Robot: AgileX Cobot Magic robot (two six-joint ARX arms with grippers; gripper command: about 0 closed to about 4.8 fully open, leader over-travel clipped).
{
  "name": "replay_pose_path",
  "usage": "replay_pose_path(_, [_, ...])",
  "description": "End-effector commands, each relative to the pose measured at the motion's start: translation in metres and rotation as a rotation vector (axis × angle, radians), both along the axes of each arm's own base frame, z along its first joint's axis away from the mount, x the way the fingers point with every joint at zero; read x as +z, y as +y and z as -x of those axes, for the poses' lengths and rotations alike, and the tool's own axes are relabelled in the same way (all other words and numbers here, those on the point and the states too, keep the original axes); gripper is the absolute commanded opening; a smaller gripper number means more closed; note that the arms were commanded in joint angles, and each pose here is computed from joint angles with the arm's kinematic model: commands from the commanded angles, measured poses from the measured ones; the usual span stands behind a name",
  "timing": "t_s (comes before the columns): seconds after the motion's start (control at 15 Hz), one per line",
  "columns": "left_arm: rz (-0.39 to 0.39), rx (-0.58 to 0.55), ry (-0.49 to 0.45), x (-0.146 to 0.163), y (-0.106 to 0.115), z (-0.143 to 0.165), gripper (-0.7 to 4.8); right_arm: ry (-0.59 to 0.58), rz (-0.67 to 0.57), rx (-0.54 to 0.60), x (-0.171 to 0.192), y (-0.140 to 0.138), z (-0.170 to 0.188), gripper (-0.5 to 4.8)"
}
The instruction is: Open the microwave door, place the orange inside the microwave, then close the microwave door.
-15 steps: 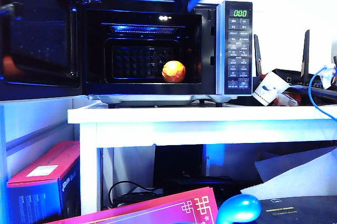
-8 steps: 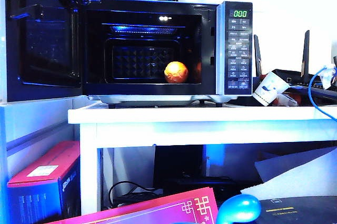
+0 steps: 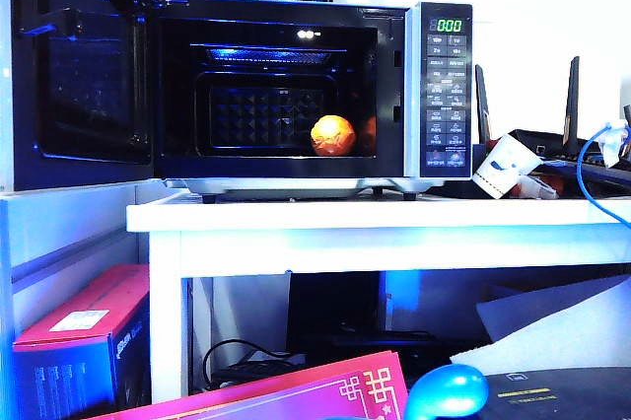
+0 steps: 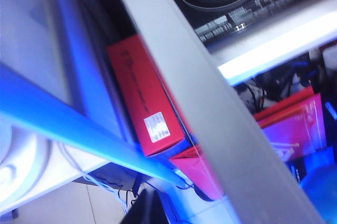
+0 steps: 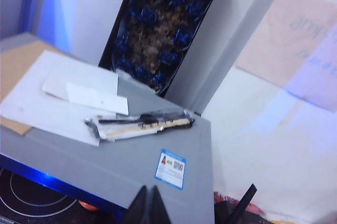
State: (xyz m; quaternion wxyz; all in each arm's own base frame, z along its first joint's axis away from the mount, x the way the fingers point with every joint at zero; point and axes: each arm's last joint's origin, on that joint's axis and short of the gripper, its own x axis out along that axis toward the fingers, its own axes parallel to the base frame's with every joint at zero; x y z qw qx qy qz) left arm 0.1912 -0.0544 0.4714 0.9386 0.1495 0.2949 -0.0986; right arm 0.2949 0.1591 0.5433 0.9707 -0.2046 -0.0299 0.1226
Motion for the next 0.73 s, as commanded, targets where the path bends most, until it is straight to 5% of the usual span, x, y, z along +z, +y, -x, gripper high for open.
replay_pose_path(0.07, [0.052,-0.114,0.067,-0.009,-0.009,-0.018,-0.06,-0.05,-0.033,0.023,0.012,-0.005,0.011,-0.05])
replay_pose_path(0.33, [0.051,-0.146,0.125,-0.022,-0.017,-0.038,-0.06,-0.067,-0.042,0.034,0.015,-0.006,0.013,-0.05])
replay_pose_path(0.73, [0.218,-0.375,0.055,-0.016,-0.028,-0.05,-0.06,-0.111,-0.091,0.035,0.021,-0.007,0.016,-0.05])
